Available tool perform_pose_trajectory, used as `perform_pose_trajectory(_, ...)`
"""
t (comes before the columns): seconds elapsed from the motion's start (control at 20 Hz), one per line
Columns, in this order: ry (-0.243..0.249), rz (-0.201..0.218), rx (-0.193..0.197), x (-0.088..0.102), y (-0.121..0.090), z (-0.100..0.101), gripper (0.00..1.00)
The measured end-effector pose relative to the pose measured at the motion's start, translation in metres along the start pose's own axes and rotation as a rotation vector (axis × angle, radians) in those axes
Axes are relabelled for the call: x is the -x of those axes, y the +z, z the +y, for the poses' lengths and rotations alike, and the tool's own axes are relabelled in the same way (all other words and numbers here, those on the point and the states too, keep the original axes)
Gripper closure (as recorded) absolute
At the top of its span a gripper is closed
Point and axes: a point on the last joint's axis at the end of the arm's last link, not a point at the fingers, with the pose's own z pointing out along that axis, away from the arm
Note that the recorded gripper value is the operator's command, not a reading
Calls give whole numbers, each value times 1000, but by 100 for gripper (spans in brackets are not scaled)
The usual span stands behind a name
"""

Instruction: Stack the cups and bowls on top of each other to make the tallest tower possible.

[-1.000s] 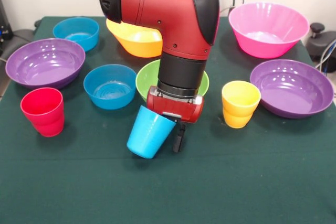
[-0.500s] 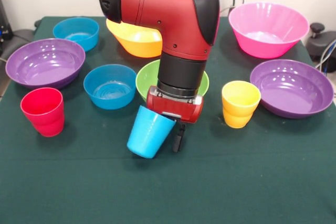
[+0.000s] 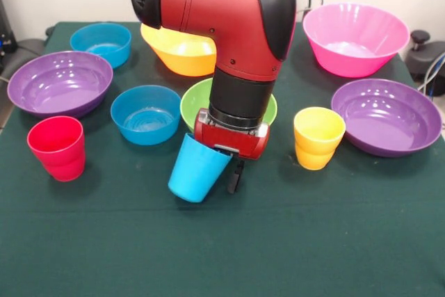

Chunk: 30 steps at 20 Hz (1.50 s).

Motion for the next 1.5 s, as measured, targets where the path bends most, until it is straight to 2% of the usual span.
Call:
perform_pose_trajectory(0.05, 1, 22, -4, -1, -2, 0, 0)
perform_pose_trajectory(0.3, 6, 60, -8, 1, -6, 1, 0)
perform_pose_trajectory(0.6, 15, 81, -1, 6, -9, 4, 0)
perform_pose_trajectory(0.85, 40, 93, 28, 13, -6, 7, 0)
perform_pose_trajectory(1.15, 77, 104, 53, 34, 0, 5, 0)
perform_pose_trajectory(1.5, 119, 157, 66, 60, 8, -1, 0)
